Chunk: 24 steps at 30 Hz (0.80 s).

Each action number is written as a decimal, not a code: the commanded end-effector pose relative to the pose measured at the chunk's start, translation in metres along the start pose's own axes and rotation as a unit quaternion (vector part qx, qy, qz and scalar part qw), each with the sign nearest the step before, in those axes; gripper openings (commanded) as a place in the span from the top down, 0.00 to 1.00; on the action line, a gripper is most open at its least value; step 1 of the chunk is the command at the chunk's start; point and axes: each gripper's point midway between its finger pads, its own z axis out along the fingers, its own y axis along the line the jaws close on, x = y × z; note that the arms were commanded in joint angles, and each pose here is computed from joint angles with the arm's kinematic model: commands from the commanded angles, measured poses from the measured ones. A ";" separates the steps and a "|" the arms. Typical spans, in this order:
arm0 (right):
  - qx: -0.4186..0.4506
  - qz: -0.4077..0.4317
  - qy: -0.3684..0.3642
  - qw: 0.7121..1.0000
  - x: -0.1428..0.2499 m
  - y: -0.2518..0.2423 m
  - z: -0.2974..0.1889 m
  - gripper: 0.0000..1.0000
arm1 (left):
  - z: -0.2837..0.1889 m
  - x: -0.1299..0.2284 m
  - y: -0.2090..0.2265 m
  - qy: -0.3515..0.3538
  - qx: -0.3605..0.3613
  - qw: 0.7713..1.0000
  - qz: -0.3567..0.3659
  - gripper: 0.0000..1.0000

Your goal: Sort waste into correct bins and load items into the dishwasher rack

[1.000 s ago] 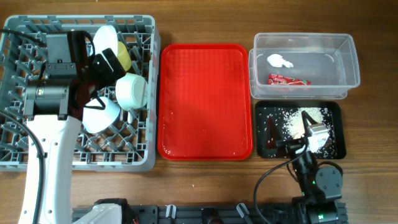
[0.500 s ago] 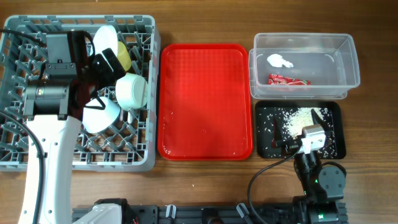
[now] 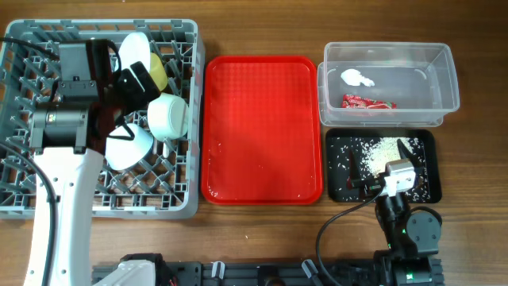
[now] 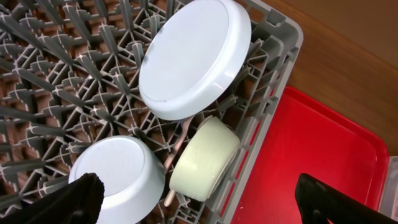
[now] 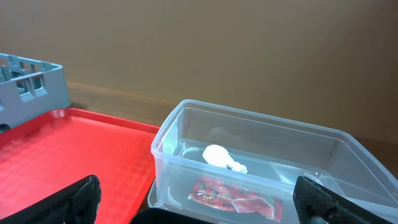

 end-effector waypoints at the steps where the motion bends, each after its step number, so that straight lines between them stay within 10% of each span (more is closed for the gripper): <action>1: -0.003 -0.007 -0.006 1.000 -0.003 0.000 0.000 0.00 | -0.053 -0.009 0.001 -0.065 0.038 0.997 -0.013 0.00; 8: -0.003 -0.007 -0.007 1.000 -0.003 0.001 0.000 0.00 | -0.188 0.053 0.055 -0.208 0.094 0.973 -0.022 0.00; 13: -0.003 -0.007 -0.007 1.000 -0.003 0.001 0.000 0.00 | -0.138 0.116 0.070 -0.268 0.156 0.950 -0.031 0.00; 18: -0.003 -0.007 -0.007 1.000 -0.003 0.001 0.000 0.00 | -0.110 0.086 0.022 -0.419 0.303 0.856 -0.011 0.00; 24: -0.003 -0.008 -0.006 1.000 -0.003 0.000 0.000 0.00 | -0.034 0.110 0.022 -0.394 0.297 0.870 -0.005 0.00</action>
